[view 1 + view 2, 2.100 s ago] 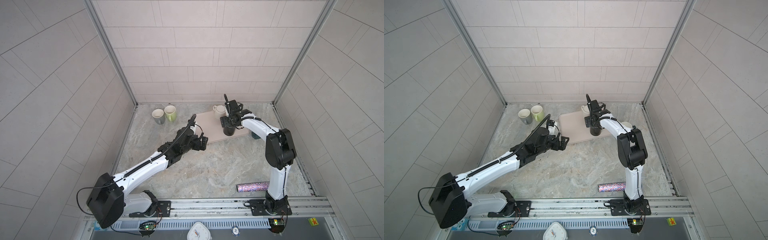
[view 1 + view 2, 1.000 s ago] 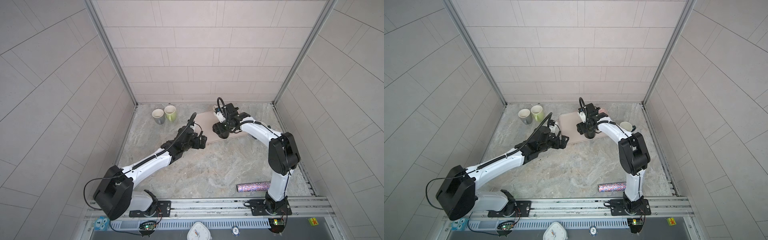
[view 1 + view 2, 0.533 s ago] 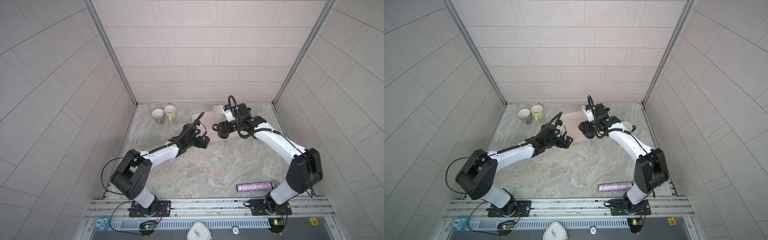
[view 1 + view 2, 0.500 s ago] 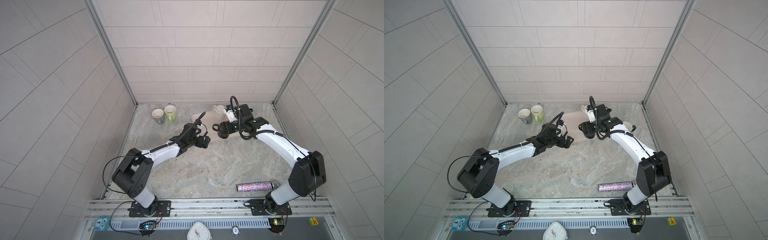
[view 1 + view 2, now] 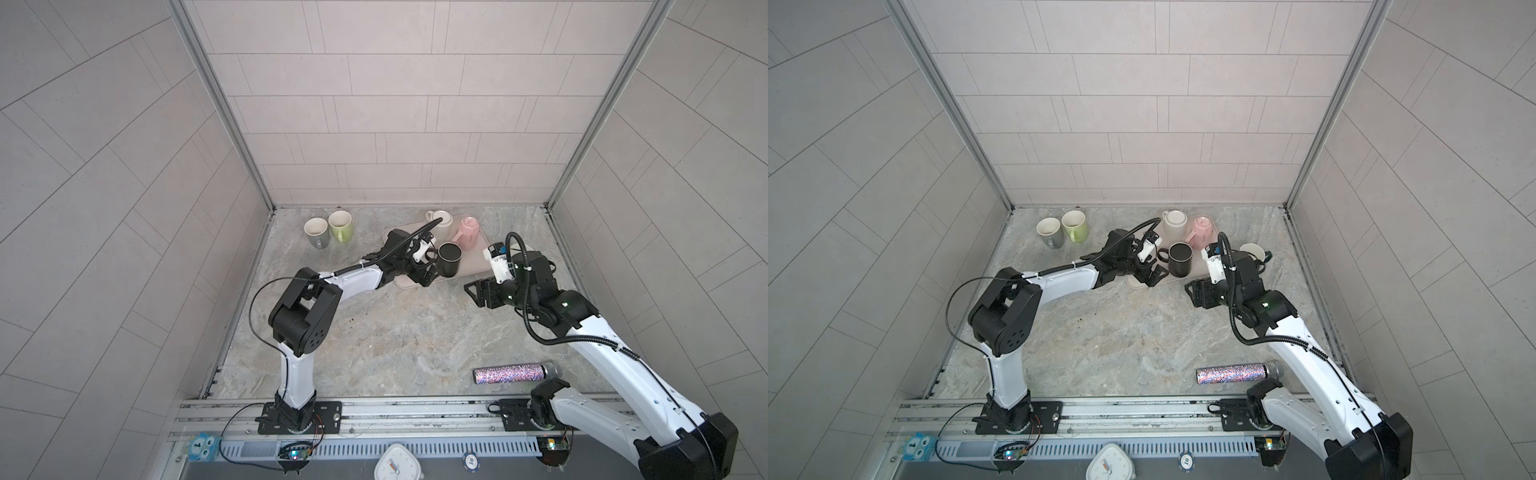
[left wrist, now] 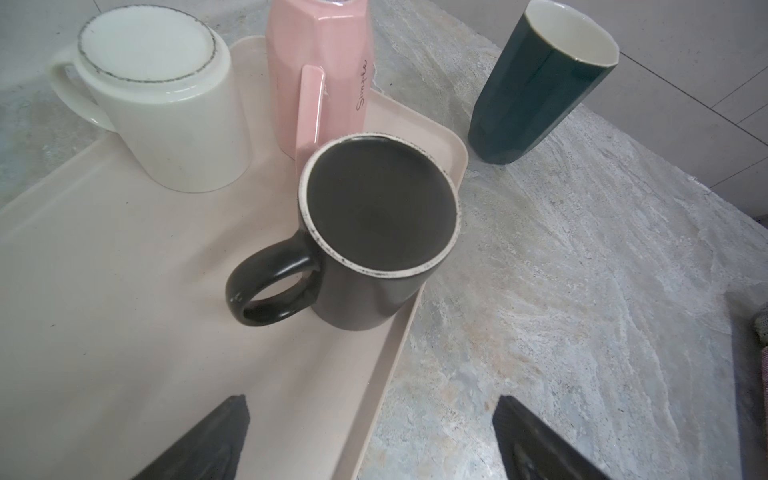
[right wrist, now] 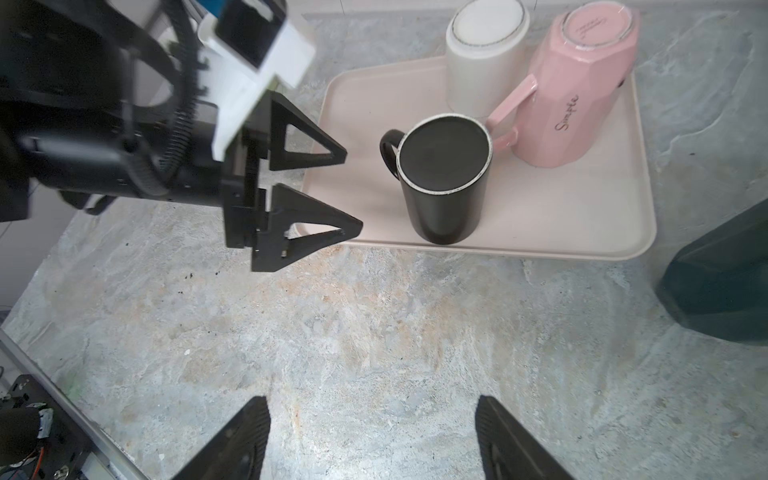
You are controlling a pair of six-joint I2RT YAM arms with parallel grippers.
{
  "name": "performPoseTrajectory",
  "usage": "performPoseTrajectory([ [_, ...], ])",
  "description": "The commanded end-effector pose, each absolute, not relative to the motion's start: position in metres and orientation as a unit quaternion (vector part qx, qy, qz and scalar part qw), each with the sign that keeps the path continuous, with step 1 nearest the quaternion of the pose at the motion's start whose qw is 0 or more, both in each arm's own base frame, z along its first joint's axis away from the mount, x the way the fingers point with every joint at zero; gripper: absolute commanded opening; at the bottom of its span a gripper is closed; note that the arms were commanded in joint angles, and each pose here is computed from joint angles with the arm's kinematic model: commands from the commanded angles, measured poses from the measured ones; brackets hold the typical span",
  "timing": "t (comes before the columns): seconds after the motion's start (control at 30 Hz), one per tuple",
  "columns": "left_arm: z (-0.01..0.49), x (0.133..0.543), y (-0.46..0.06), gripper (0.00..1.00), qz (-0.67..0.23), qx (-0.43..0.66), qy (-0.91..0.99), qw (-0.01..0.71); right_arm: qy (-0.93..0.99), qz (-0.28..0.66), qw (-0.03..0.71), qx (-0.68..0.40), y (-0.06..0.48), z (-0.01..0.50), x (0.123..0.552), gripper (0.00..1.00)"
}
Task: Turn the mug right side up
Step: Rotate the mug on the tray.
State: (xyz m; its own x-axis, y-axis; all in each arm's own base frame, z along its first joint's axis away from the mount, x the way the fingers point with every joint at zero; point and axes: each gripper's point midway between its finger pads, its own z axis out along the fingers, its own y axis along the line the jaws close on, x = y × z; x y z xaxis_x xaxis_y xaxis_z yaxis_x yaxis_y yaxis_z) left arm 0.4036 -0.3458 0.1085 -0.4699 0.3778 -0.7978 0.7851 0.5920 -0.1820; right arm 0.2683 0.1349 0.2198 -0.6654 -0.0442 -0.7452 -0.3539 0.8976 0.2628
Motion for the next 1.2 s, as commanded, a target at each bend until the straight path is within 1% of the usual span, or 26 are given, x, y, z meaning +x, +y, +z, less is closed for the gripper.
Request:
performPoseTrajectory([
  [0.0,0.119,0.411,-0.351,0.93,-0.276,0.394,0.789,0.382,0.893,0.194,0.392,-0.107,0.128,0.218,0.255,0.78],
  [0.17,0.110,0.427,-0.350,0.87,-0.242,0.406,0.796,0.378,0.891,0.182,0.401,-0.109,0.119,0.213,0.244,0.78],
  [0.23,0.105,0.433,-0.348,0.82,-0.234,0.410,0.799,0.372,0.891,0.173,0.408,-0.100,0.114,0.211,0.242,0.78],
  [0.43,0.096,0.449,-0.346,0.82,-0.218,0.423,0.799,0.367,0.885,0.195,0.415,-0.082,0.116,0.206,0.241,0.78],
  [0.53,0.093,0.456,-0.348,0.81,-0.217,0.432,0.796,0.364,0.887,0.189,0.414,-0.077,0.114,0.202,0.241,0.77],
  [0.63,0.092,0.462,-0.350,0.79,-0.215,0.442,0.792,0.362,0.888,0.185,0.414,-0.078,0.112,0.198,0.240,0.77],
  [0.87,0.095,0.470,-0.356,0.80,-0.219,0.469,0.772,0.369,0.892,0.176,0.410,-0.072,0.109,0.194,0.243,0.77],
  [0.97,0.097,0.471,-0.358,0.80,-0.235,0.477,0.763,0.368,0.891,0.174,0.414,-0.069,0.109,0.195,0.245,0.78],
  [1.0,0.099,0.472,-0.360,0.82,-0.242,0.478,0.759,0.369,0.890,0.173,0.415,-0.068,0.108,0.196,0.246,0.77],
  [1.17,0.097,0.475,-0.366,0.82,-0.255,0.497,0.744,0.366,0.890,0.175,0.417,-0.062,0.109,0.195,0.248,0.77],
])
